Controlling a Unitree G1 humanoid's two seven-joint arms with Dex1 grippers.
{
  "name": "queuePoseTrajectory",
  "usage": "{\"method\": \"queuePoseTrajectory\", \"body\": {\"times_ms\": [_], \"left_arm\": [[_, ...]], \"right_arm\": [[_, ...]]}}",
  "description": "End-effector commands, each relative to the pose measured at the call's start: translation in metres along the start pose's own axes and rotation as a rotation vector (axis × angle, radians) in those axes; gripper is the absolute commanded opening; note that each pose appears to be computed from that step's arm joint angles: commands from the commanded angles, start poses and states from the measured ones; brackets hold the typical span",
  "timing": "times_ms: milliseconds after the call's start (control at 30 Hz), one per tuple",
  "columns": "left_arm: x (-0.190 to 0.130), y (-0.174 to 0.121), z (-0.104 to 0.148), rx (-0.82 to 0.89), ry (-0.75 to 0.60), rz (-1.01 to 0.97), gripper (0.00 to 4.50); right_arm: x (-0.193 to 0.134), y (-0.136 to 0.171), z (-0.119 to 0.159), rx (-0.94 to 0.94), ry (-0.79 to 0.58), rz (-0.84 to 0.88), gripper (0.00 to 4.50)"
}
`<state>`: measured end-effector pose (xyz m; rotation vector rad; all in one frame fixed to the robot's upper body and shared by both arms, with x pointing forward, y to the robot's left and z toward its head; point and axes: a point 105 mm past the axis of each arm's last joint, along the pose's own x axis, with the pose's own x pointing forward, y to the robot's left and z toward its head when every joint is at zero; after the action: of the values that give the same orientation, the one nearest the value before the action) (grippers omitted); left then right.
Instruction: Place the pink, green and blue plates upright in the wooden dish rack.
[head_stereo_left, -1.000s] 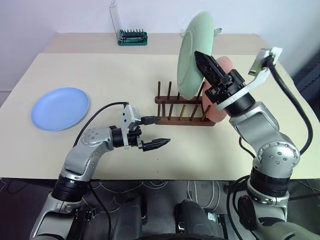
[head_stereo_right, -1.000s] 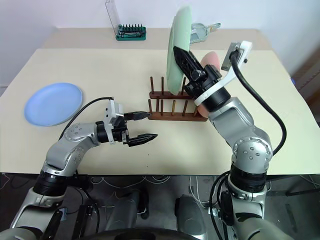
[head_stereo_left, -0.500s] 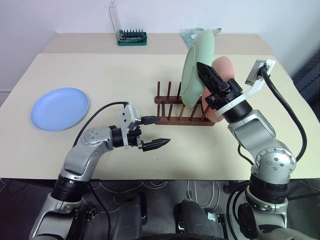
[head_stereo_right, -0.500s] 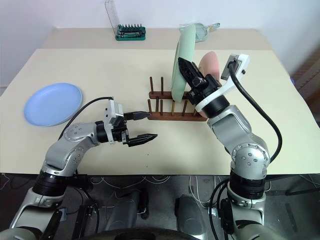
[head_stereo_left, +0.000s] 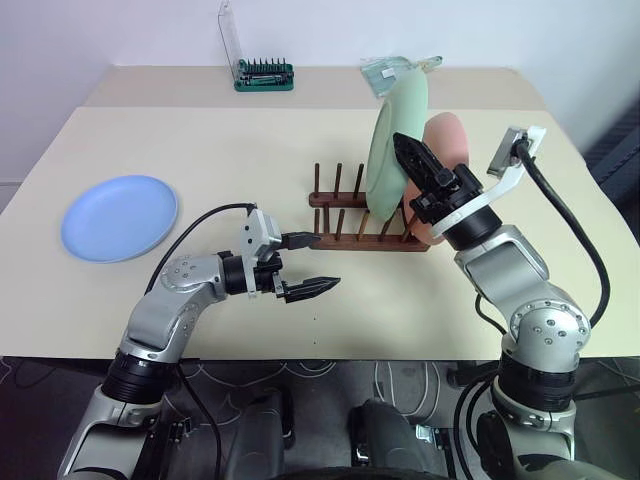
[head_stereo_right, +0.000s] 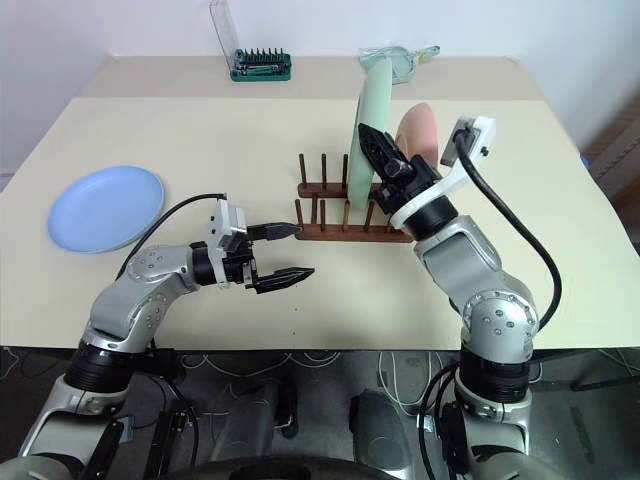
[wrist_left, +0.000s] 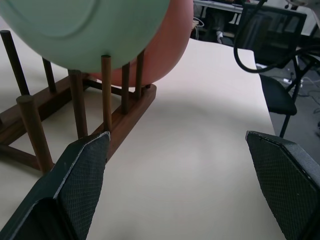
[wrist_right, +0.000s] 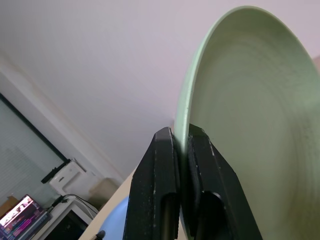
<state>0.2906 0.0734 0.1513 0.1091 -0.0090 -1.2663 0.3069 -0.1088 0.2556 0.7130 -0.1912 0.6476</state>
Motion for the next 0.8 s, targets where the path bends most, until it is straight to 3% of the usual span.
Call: {"method": "queuePoseTrajectory", "body": {"times_ms": [33, 100, 133, 200, 400, 600, 800], "left_arm": [[0.000, -0.002, 0.015, 0.041, -0.031, -0.006, 4.50], [0.000, -0.002, 0.017, 0.043, -0.031, -0.006, 4.50], [0.001, -0.003, 0.018, 0.044, -0.032, -0.006, 4.50], [0.001, -0.003, 0.019, 0.044, -0.032, -0.005, 4.50], [0.002, -0.004, 0.022, 0.042, -0.033, -0.004, 4.50], [0.003, -0.004, 0.021, 0.037, -0.034, -0.006, 4.50], [-0.002, 0.001, 0.017, 0.048, -0.041, 0.018, 4.50]], "right_arm": [[-0.001, 0.005, 0.003, 0.002, -0.021, 0.022, 0.02], [-0.002, 0.003, 0.002, 0.004, -0.020, 0.017, 0.02], [-0.003, 0.002, 0.002, 0.005, -0.020, 0.015, 0.69], [-0.004, 0.001, 0.002, 0.006, -0.020, 0.015, 1.36], [-0.004, -0.003, 0.004, -0.007, -0.022, 0.006, 4.37], [-0.005, -0.002, 0.010, -0.033, -0.035, 0.017, 4.45], [-0.002, 0.020, 0.023, -0.215, -0.006, 0.109, 4.45]]}}
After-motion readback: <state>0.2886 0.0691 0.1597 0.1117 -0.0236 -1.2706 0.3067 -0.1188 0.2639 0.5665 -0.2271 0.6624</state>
